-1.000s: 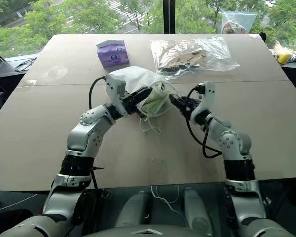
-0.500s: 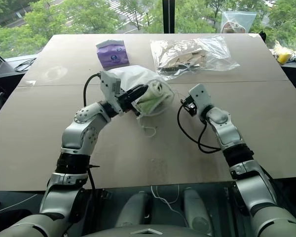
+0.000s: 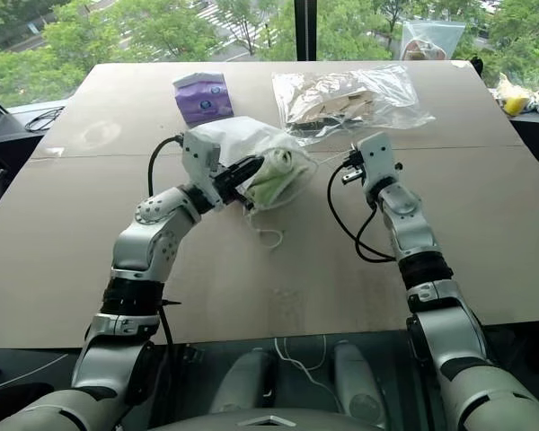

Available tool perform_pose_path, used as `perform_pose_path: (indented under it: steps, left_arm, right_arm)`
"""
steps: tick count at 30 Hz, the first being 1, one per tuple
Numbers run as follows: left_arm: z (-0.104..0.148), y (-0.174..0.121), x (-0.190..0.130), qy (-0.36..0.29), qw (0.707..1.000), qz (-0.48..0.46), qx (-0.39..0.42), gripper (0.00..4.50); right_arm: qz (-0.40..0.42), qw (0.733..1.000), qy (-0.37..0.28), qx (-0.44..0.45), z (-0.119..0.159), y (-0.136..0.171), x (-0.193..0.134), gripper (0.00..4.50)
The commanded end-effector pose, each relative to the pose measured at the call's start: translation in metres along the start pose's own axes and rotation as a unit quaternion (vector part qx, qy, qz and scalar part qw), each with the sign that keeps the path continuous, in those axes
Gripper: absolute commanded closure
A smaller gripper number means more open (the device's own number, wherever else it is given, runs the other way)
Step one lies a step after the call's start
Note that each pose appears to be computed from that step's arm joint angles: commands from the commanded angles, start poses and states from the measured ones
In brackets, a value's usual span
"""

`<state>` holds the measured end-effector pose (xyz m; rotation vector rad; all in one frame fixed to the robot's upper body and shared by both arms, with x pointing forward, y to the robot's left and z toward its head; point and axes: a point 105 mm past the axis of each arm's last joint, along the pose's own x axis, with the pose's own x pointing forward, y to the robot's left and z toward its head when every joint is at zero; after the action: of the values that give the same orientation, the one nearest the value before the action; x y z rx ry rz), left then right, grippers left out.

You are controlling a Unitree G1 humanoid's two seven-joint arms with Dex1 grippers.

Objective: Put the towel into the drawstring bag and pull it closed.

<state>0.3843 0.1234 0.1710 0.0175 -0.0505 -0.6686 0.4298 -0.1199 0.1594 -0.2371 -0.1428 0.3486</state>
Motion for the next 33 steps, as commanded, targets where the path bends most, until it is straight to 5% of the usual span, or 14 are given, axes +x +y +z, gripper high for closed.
perform_pose_path:
  steps: [1,6,7,16,20,26,33]
  left_arm:
    - [0.025,0.005,-0.006,-0.046,0.999,0.003,-0.012,3.90]
    - [0.028,0.013,-0.018,-0.049,0.998,0.025,-0.023,2.14]
    - [0.031,0.014,-0.023,-0.056,0.998,0.023,-0.032,1.47]
    - [0.016,0.005,-0.069,-0.017,0.994,-0.028,-0.101,1.47]
    - [-0.028,-0.013,-0.077,0.080,0.995,-0.043,-0.048,1.47]
    - [-0.078,-0.001,-0.072,0.115,0.993,0.009,-0.032,1.47]
    - [-0.080,0.013,-0.057,0.070,0.994,0.025,-0.078,1.47]
  right_arm:
    - [-0.003,0.998,-0.056,-0.014,0.036,-0.001,-0.002,4.50]
    - [-0.001,0.998,-0.067,-0.020,0.050,0.005,-0.003,4.50]
    - [0.001,0.997,-0.069,-0.024,0.052,0.007,-0.003,4.50]
    - [0.020,0.997,-0.069,-0.024,0.053,0.020,0.000,4.50]
    - [0.023,0.997,-0.071,-0.020,0.055,0.023,0.002,4.50]
    - [0.026,0.997,-0.071,-0.013,0.054,0.028,0.003,4.50]
    - [0.021,0.997,-0.066,-0.015,0.051,0.024,-0.001,4.50]
